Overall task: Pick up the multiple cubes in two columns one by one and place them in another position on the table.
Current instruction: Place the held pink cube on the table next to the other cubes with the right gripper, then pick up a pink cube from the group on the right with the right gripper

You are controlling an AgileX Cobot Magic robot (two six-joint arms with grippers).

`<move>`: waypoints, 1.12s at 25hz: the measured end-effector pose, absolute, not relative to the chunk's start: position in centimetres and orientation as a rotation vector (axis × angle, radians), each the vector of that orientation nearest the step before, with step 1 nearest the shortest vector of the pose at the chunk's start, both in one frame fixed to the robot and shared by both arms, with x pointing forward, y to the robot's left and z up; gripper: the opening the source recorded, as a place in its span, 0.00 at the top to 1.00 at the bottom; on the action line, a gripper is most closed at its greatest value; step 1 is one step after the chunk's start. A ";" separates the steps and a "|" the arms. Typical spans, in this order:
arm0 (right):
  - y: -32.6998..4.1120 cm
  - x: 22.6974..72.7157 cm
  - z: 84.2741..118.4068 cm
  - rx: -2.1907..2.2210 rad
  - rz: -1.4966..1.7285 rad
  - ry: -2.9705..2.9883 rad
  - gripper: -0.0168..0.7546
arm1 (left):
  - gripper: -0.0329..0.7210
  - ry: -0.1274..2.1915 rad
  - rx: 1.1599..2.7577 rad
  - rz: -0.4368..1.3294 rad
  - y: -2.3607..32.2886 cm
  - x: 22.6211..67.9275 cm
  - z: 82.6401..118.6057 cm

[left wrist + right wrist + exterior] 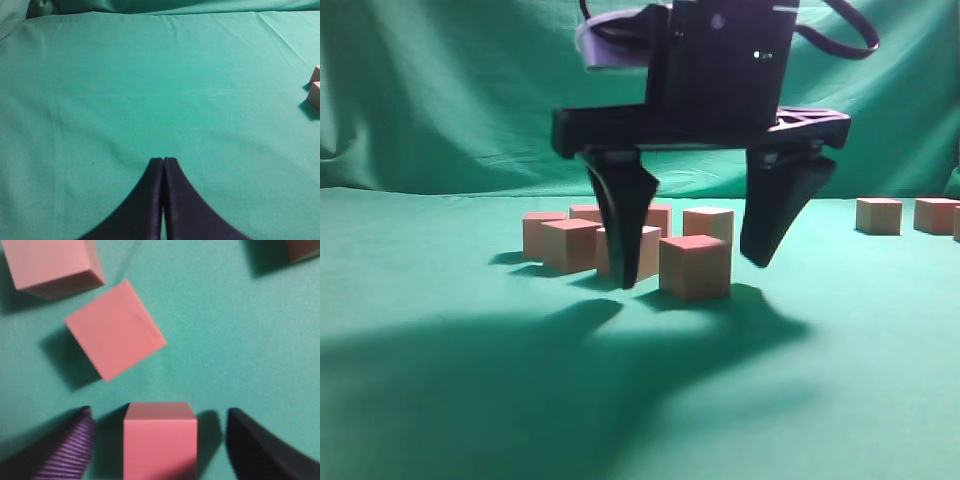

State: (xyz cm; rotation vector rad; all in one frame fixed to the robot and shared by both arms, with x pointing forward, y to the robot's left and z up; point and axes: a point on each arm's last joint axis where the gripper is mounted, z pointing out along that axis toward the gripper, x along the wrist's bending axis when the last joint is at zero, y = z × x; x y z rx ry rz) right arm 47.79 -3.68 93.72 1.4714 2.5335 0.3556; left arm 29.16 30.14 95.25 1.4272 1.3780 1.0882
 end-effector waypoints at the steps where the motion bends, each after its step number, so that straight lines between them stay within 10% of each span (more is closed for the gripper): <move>1: -3.7 47.8 94.0 1.472 0.361 2.531 0.18 | 0.96 1.378 1.427 1.088 30.1 29.2 95.3; 8: -4.8 47.1 99.1 1.460 0.413 2.497 0.17 | 0.96 1.378 1.427 1.088 30.1 29.2 95.3; 13: -6.4 46.4 104.0 1.434 0.418 2.444 0.41 | 0.96 1.378 1.427 1.088 30.1 29.2 95.3; 28: -13.7 45.2 113.5 1.256 0.304 2.110 0.44 | 0.96 1.378 1.427 1.088 30.1 29.2 95.3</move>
